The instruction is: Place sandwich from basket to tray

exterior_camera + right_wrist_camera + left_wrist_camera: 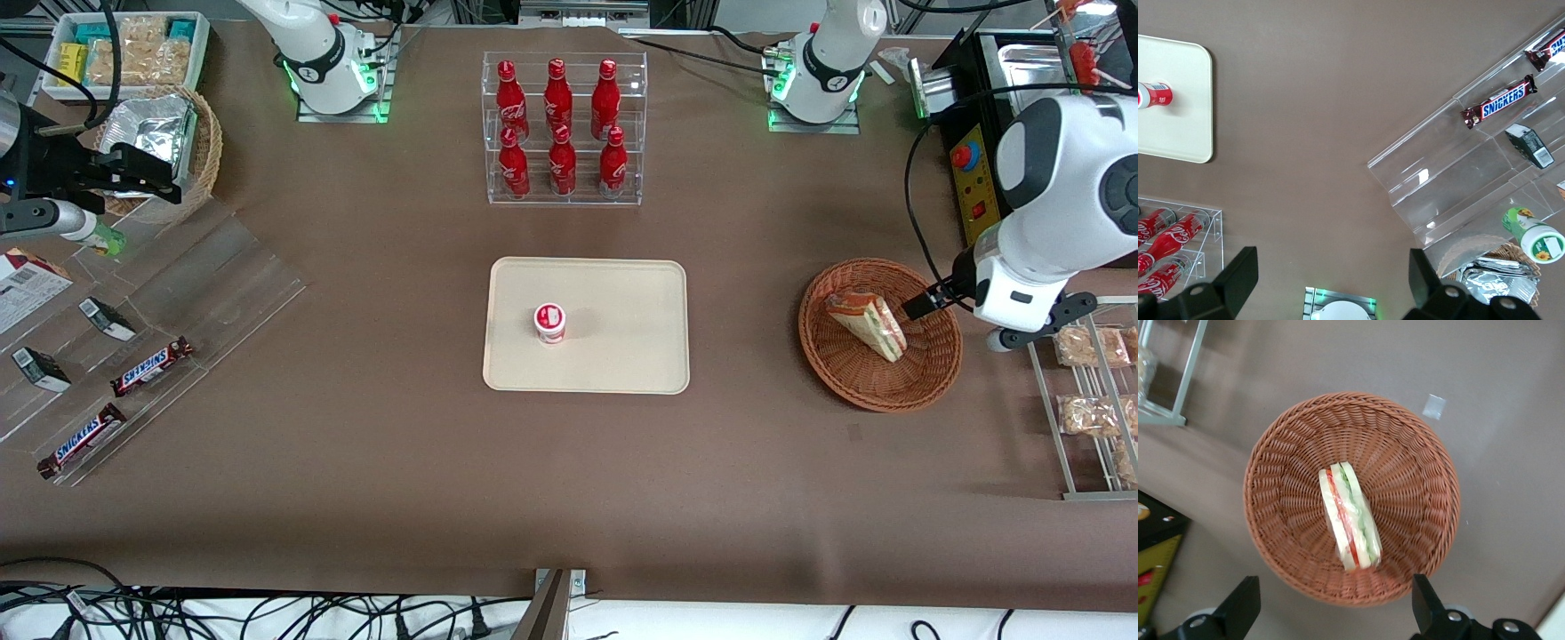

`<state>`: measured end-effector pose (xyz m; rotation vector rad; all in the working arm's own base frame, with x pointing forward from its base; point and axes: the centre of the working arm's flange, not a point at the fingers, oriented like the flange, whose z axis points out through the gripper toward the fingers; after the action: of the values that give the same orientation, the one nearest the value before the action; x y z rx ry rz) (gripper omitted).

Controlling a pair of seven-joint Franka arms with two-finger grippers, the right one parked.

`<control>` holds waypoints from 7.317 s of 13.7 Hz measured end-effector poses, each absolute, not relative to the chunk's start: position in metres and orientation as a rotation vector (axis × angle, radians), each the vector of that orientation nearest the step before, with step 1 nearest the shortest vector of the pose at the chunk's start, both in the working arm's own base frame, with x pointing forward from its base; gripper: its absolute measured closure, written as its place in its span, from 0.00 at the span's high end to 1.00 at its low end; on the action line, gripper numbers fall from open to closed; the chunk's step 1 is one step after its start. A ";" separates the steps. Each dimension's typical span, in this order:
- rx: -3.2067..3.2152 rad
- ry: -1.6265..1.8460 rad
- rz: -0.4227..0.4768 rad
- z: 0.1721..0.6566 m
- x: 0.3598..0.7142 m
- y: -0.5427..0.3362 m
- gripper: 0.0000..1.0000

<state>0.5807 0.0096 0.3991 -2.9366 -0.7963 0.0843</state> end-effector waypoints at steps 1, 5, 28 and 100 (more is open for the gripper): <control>-2.929 -0.840 0.069 0.386 0.577 0.010 1.00; -2.921 -0.960 -0.019 0.338 0.560 0.006 1.00; -2.897 -0.952 -0.119 0.236 0.540 0.014 0.36; -3.034 -0.620 -0.159 0.528 0.630 -0.210 1.00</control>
<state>0.6300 -0.2100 0.5279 -3.0340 -0.6197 -0.1594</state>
